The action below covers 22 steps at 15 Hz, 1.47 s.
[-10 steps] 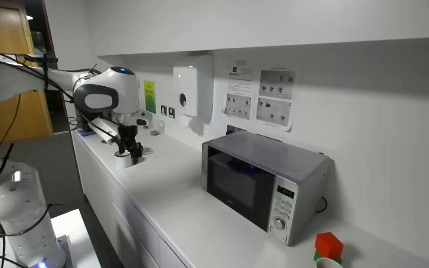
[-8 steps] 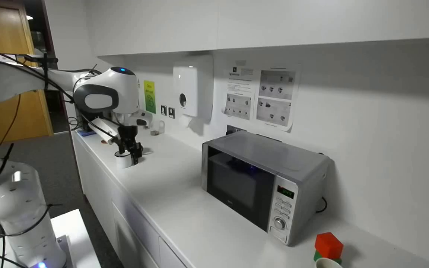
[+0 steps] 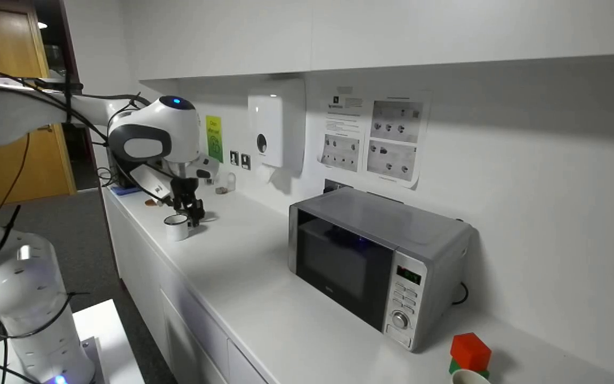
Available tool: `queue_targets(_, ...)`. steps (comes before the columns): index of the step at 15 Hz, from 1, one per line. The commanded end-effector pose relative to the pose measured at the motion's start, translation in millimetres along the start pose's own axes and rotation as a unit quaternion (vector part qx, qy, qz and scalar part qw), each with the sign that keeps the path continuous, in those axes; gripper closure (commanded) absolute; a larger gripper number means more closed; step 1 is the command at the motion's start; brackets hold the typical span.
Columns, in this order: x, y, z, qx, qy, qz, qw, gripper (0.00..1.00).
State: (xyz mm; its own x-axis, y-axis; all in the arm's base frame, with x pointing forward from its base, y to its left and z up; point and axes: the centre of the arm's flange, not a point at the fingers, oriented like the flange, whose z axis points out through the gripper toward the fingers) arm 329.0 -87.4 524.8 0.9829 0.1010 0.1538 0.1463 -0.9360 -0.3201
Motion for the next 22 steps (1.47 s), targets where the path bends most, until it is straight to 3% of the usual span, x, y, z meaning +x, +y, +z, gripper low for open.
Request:
queue_targets(1,29,-19,11,0.04,0.042,-0.022,0.9981,0.0)
queue_targets(8,97,-68,70,0.052,0.05,-0.11,0.9913,0.0)
queue_targets(14,138,-107,103,0.013,0.095,-0.153,0.9836,0.0)
queue_targets(15,142,-107,102,0.004,0.091,-0.141,0.9859,0.0)
queue_targets(16,123,-108,104,0.012,0.073,-0.133,0.9884,0.0)
queue_targets(22,125,-109,110,0.011,0.068,-0.131,0.989,0.0)
